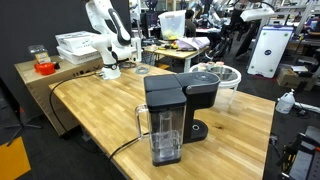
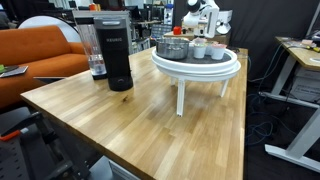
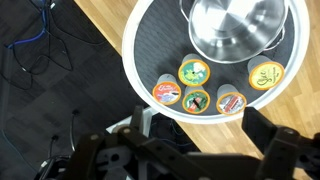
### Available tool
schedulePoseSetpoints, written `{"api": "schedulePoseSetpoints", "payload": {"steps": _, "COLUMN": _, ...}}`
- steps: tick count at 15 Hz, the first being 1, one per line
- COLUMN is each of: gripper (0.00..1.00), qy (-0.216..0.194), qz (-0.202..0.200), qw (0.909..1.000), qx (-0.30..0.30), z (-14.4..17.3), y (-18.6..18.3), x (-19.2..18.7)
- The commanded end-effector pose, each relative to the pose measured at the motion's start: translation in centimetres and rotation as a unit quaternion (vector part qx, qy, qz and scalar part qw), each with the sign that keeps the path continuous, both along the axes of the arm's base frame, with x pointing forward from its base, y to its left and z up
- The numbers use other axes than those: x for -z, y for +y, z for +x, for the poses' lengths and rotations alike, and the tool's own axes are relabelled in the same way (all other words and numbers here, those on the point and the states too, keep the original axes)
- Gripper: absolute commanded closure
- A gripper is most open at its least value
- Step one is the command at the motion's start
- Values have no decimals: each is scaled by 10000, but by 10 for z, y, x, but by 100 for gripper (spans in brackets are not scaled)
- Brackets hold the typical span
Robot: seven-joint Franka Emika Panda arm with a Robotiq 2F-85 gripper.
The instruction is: Put the white object into the silver pot.
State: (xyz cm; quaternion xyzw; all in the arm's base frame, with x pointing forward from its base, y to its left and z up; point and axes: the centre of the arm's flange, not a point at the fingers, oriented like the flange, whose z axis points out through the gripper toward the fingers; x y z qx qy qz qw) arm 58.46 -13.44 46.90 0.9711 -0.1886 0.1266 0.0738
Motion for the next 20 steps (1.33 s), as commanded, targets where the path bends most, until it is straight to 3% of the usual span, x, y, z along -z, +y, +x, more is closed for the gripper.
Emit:
{"api": "schedulePoseSetpoints", "payload": {"steps": 1, "gripper": 0, "qy": 64, "qz": 378, "qw": 9993, "qx": -42, "z": 7, "y": 7, "x": 1}}
{"api": "schedulePoseSetpoints", "payload": {"steps": 3, "gripper": 0, "qy": 65, "qz": 557, "qw": 9984, "qx": -27, "z": 15, "y": 16, "x": 3}}
{"api": "schedulePoseSetpoints", "payload": {"steps": 11, "gripper": 0, "qy": 293, "qz": 467, "qw": 9984, "qx": 162, "z": 41, "y": 18, "x": 30}}
{"api": "schedulePoseSetpoints", "payload": {"steps": 15, "gripper": 0, "qy": 509, "qz": 423, "qw": 9968, "qx": 452, "z": 34, "y": 12, "x": 40}}
{"api": "schedulePoseSetpoints", "payload": {"steps": 20, "gripper": 0, "qy": 632, "qz": 726, "qw": 9941, "qx": 492, "z": 31, "y": 13, "x": 48}}
